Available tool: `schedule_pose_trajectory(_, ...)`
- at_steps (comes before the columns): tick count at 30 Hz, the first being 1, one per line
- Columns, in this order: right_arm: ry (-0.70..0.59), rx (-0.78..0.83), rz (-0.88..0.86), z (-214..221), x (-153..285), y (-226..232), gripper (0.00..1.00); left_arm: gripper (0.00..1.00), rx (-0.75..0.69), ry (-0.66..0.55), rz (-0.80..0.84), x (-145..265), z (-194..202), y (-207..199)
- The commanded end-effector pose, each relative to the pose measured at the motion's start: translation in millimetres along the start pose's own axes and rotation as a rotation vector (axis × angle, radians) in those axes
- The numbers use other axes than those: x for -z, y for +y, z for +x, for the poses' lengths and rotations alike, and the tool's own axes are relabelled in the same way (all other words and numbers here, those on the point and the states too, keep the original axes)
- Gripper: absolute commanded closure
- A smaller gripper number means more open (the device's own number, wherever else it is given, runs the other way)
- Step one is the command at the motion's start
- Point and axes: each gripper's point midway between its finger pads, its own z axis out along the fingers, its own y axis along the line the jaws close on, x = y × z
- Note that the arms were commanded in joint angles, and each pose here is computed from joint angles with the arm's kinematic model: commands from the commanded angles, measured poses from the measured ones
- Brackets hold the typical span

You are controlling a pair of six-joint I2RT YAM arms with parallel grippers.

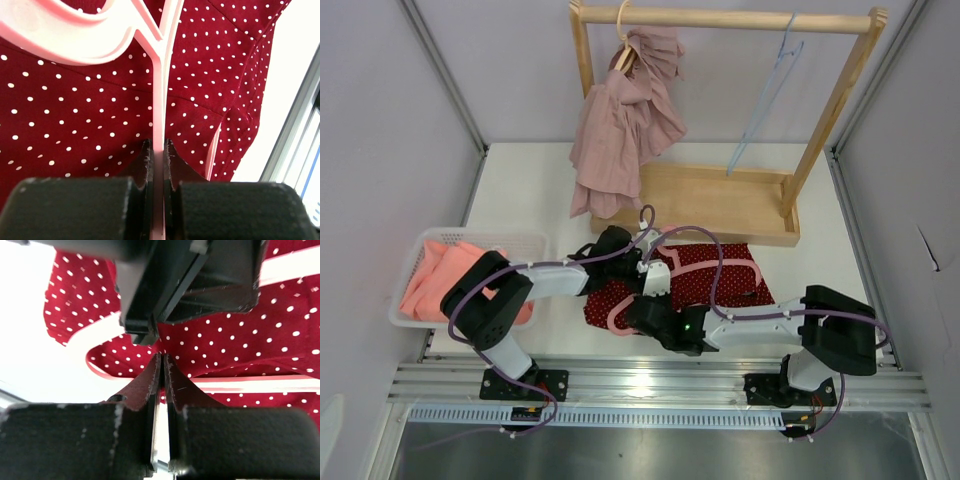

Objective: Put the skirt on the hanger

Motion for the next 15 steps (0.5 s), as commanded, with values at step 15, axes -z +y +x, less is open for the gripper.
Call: schedule_pose_trajectory(15,-0.070,-0.052,-0.055,-51,36,14,0.95,1.00,-0.065,0.020,-0.061,4,-31,23)
